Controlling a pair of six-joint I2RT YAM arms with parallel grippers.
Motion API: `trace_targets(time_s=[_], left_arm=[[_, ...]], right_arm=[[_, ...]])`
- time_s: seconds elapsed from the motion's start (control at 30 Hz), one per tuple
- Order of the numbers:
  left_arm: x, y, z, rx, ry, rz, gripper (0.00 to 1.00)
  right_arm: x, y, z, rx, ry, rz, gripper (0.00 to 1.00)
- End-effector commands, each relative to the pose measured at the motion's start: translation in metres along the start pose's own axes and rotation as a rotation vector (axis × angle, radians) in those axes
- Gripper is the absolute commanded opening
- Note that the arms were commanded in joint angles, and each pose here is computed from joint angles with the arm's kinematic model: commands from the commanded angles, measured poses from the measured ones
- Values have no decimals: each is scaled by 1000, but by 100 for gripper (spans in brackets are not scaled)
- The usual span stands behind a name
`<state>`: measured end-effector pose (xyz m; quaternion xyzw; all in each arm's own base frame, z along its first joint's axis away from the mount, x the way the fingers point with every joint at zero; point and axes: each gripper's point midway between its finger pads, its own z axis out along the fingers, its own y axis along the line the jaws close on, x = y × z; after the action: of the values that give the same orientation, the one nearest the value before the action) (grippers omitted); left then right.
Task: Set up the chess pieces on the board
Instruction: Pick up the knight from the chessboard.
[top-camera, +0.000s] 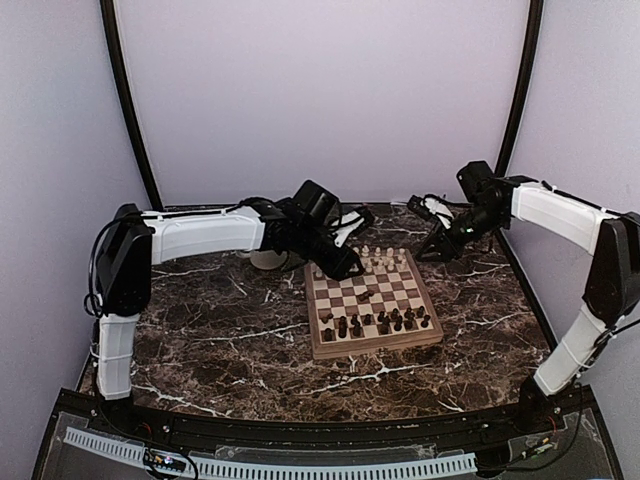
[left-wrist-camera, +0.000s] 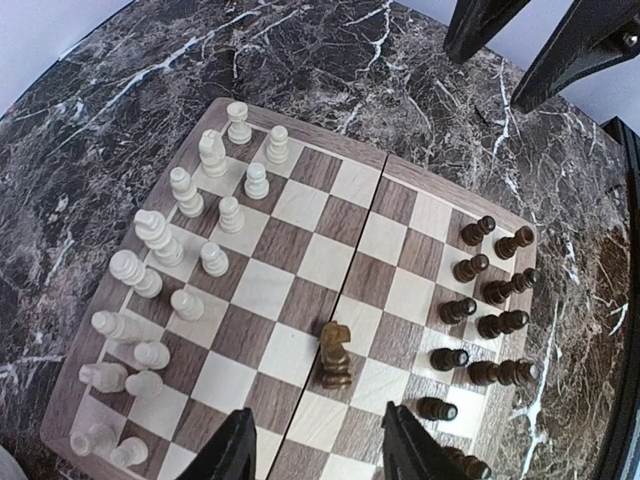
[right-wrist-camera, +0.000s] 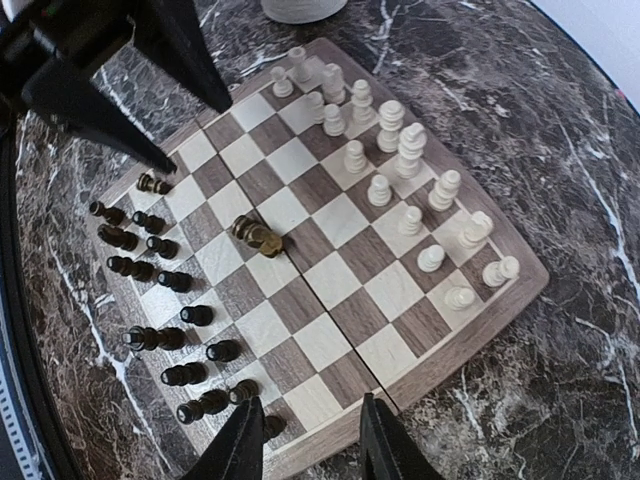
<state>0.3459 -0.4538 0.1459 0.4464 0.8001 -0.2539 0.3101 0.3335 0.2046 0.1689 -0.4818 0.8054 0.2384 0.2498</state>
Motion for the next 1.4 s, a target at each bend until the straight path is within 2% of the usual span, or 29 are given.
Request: trace_targets(time_s=[0.0, 0.27, 0.73, 0.87, 1.07, 1.23, 1.37], left_arm=[[2, -8, 13, -25, 77, 13, 45], [25, -14, 55, -55, 209, 40, 45], [57, -12, 74, -64, 330, 29, 40], [64, -11, 75, -68, 353, 30, 33], [65, -12, 77, -55, 355, 26, 15], [41, -7, 71, -92, 294, 46, 7], [9, -6, 54, -116, 200, 69, 3]], right_arm=[[-9, -23, -18, 92, -107, 63, 35], [-3, -33, -27, 120, -138, 96, 35], [2, -33, -25, 116, -131, 95, 36], [3, -34, -24, 116, -128, 96, 36], [1, -33, -25, 112, -129, 97, 36], [-8, -32, -30, 105, -145, 92, 36], [-13, -31, -33, 88, -153, 91, 36]])
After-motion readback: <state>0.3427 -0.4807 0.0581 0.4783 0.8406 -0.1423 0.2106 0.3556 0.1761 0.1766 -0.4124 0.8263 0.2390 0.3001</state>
